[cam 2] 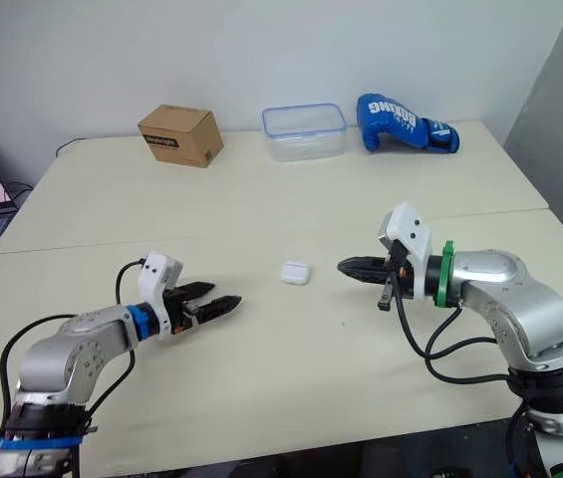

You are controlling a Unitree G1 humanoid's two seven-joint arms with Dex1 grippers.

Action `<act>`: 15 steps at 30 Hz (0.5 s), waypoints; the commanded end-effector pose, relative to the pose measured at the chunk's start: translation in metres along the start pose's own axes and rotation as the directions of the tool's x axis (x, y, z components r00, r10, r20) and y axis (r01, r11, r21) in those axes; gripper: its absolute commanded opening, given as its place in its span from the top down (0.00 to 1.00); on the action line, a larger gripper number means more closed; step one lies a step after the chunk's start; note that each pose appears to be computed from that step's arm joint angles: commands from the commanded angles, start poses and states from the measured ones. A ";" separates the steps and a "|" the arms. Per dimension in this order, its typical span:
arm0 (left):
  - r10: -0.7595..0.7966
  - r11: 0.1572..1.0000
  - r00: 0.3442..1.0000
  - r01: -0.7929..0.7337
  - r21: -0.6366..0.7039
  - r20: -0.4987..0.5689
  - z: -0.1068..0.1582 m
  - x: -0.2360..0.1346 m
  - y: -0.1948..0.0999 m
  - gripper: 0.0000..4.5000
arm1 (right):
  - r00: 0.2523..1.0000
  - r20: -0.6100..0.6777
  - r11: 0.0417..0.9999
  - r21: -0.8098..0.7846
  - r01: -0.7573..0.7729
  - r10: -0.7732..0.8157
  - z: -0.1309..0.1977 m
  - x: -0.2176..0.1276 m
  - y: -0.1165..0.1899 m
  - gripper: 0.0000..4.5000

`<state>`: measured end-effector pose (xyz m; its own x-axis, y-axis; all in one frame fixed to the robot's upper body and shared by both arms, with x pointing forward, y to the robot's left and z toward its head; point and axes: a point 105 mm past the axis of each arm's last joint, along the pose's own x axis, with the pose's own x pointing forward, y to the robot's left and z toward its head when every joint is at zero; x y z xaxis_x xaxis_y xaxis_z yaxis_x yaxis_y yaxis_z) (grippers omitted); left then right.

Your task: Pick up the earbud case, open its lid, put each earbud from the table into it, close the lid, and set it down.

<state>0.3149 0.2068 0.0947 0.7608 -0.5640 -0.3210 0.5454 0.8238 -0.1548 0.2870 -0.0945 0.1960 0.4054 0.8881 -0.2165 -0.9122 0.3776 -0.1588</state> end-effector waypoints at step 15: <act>0.274 0.940 0.933 -0.310 0.139 0.232 -0.008 -0.053 -0.005 0.01 | 0.992 0.088 0.992 0.090 0.086 -0.094 -0.039 -0.014 0.054 1.00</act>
<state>0.2717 0.2315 0.0904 0.9256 -0.3339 -0.1780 0.3474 0.9364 0.0498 0.2408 -0.0986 0.1381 0.4802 0.8595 -0.1753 -0.8756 0.4816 -0.0372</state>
